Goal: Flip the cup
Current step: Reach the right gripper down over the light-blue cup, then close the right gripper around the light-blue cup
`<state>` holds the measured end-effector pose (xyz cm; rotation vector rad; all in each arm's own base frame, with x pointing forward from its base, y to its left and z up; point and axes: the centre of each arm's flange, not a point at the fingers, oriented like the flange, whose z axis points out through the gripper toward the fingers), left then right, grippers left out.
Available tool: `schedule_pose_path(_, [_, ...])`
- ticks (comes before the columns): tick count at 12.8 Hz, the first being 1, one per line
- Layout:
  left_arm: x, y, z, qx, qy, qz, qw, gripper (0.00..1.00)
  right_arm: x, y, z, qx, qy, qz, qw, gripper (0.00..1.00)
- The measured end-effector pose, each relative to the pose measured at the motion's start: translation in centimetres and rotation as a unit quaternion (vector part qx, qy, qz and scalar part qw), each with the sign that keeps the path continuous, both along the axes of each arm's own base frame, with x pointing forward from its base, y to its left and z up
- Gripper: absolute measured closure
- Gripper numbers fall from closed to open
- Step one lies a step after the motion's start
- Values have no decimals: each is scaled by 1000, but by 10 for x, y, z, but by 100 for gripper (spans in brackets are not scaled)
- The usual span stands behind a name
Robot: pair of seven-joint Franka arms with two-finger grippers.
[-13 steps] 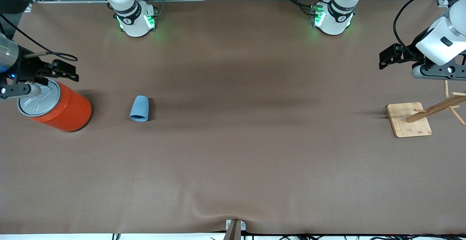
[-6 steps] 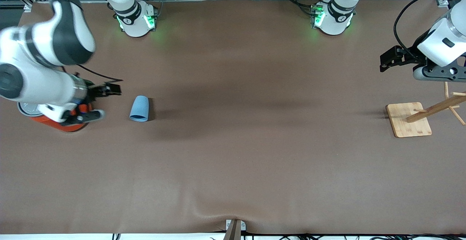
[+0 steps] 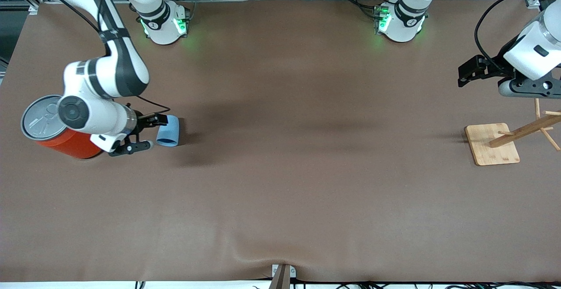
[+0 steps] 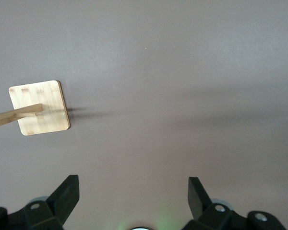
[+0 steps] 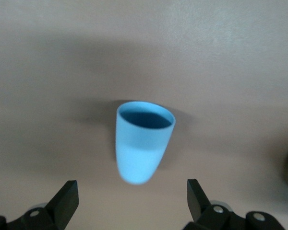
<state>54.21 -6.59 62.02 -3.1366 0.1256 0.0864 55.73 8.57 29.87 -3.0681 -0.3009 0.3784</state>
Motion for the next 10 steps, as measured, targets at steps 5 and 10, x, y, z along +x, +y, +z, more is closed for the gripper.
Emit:
schedule_pose_path(5, [1, 7, 1, 0, -3, 7, 1000, 0, -25, -4, -75, -1, -8, -4, 1000, 0])
schedule_pose_path(10, [2, 11, 1, -1, -5, 10, 1000, 0, -31, -5, -98, 0, -9, -5, 1000, 21])
